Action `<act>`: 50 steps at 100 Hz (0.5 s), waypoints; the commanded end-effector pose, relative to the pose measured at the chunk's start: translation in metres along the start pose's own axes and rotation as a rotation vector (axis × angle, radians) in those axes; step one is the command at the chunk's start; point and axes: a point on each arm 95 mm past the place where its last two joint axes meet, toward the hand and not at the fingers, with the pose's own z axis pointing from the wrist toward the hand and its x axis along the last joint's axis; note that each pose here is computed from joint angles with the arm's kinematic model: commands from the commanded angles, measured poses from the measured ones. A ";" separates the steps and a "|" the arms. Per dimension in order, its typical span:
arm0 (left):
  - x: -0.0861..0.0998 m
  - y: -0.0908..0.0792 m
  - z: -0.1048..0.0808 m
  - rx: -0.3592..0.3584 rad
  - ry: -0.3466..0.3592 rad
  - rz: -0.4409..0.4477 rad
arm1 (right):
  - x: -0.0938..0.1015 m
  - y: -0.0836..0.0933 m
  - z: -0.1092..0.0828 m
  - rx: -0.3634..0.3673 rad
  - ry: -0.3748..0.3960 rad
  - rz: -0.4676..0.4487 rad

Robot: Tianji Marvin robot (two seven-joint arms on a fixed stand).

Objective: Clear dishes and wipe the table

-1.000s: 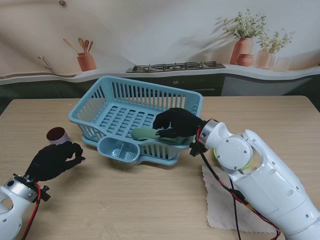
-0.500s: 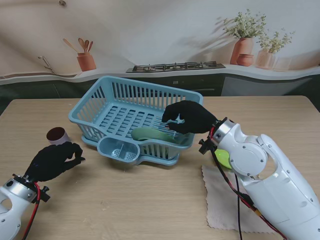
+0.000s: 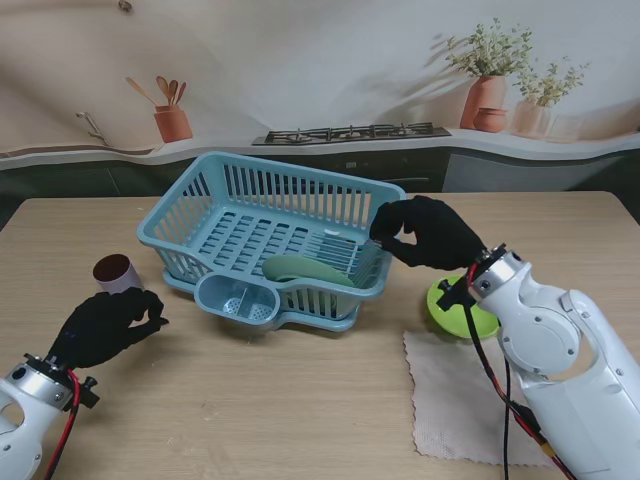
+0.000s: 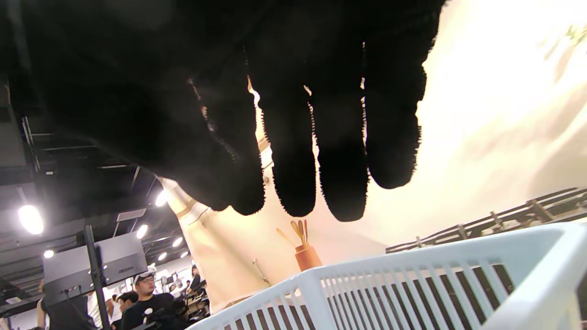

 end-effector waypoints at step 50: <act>-0.004 0.019 -0.005 -0.023 -0.039 -0.032 | -0.041 -0.009 -0.061 -0.043 -0.122 -0.102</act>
